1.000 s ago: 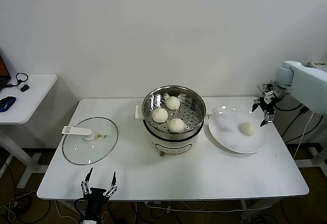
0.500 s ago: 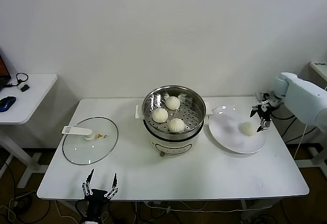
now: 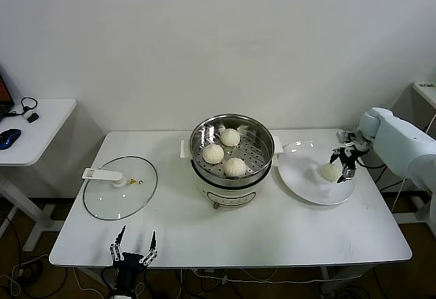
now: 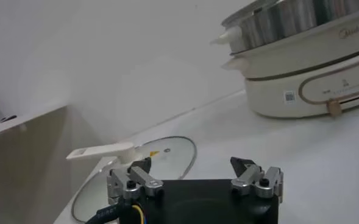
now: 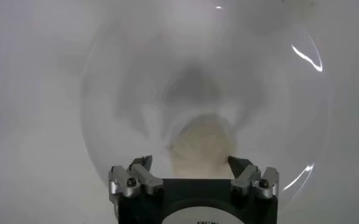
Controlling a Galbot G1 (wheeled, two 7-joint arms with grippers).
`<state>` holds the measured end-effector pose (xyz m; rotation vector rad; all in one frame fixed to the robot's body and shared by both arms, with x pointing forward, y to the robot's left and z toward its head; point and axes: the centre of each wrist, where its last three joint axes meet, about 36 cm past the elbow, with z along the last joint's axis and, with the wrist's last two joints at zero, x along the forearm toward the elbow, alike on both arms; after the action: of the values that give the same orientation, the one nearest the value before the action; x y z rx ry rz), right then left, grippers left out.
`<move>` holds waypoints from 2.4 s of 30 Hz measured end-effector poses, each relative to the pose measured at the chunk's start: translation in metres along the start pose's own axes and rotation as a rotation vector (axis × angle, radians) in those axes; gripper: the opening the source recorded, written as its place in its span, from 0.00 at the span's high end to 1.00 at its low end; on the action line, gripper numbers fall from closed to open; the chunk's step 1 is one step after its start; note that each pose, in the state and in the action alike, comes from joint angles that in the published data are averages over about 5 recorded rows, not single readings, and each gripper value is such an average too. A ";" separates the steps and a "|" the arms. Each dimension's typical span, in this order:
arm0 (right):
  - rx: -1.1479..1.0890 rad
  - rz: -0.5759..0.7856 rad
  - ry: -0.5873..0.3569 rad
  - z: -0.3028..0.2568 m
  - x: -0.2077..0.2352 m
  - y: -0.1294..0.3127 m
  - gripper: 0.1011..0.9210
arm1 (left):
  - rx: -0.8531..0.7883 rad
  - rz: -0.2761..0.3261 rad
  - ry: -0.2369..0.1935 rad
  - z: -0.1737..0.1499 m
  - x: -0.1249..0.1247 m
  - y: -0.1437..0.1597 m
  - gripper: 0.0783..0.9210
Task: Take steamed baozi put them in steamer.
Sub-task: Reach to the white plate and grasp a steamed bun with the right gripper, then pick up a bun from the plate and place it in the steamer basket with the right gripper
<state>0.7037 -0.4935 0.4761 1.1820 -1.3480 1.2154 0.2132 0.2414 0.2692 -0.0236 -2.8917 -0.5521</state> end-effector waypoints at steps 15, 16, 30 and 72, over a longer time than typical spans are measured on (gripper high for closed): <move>-0.032 0.021 -0.016 0.009 -0.006 0.003 0.12 | 0.001 0.003 -0.005 0.002 0.003 -0.003 0.12; -0.034 0.021 -0.017 0.009 -0.007 0.003 0.12 | 0.001 0.003 -0.006 0.002 0.003 -0.003 0.12; -0.049 0.032 -0.017 0.012 -0.013 0.005 0.15 | 0.001 0.003 -0.009 0.002 0.005 -0.004 0.12; 0.187 0.126 -0.137 -0.089 0.204 -0.021 0.36 | 0.017 0.000 -0.029 -0.016 -0.010 0.002 0.12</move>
<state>0.7086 -0.4189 0.6869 1.3486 -1.4522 1.3959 0.2258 0.2377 0.2830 -0.0301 -2.9246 -0.5319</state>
